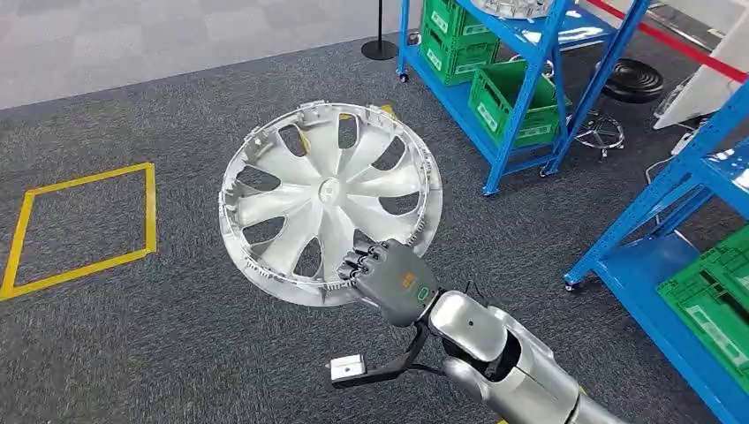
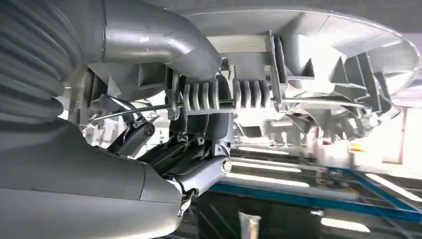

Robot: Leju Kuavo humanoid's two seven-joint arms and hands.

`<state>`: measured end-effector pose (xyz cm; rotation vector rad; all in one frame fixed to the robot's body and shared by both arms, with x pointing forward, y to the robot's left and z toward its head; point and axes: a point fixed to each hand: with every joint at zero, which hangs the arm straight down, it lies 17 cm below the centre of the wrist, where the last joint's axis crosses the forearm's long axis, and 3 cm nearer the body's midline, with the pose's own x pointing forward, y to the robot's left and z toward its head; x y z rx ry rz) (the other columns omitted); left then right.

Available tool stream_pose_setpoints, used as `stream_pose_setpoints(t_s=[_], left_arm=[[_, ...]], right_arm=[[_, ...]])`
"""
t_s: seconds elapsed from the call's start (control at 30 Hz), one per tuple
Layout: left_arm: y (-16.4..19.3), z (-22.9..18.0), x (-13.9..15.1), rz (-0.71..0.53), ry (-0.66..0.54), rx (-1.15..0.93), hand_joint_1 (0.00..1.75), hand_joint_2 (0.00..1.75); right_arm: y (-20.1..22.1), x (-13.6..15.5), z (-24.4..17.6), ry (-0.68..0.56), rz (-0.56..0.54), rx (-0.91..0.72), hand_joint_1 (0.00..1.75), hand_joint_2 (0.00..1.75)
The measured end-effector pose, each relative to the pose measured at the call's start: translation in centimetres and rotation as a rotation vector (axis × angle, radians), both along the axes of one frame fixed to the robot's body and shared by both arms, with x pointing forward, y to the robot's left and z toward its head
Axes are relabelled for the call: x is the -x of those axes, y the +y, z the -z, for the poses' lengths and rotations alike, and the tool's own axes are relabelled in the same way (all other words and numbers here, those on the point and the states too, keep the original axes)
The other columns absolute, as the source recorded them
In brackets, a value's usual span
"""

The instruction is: Take the parts from the cabinet and place them on the table.

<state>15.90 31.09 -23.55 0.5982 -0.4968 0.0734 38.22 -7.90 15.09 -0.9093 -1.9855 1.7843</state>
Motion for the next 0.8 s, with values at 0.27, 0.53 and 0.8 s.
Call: stream_pose_setpoints(t_s=[0.27,0.53,0.8], left_arm=[[-0.1,0.1,0.4,-0.025,0.022,0.002,0.0,1.75],[0.5,1.0,3.8,-0.065,0.11,-0.003,0.0,1.75],[0.8,1.2,5.2,-0.104,0.134,-0.004,0.0,1.75]], right_arm=[[1.2,-0.7,-1.8,-0.033,-0.022,-0.022,1.75,1.75],[1.6,-1.0,-2.9,-0.059,-0.031,-0.042,1.75,1.75],[1.8,-1.0,-3.1,-0.059,-0.051,-0.056,1.75,1.75]])
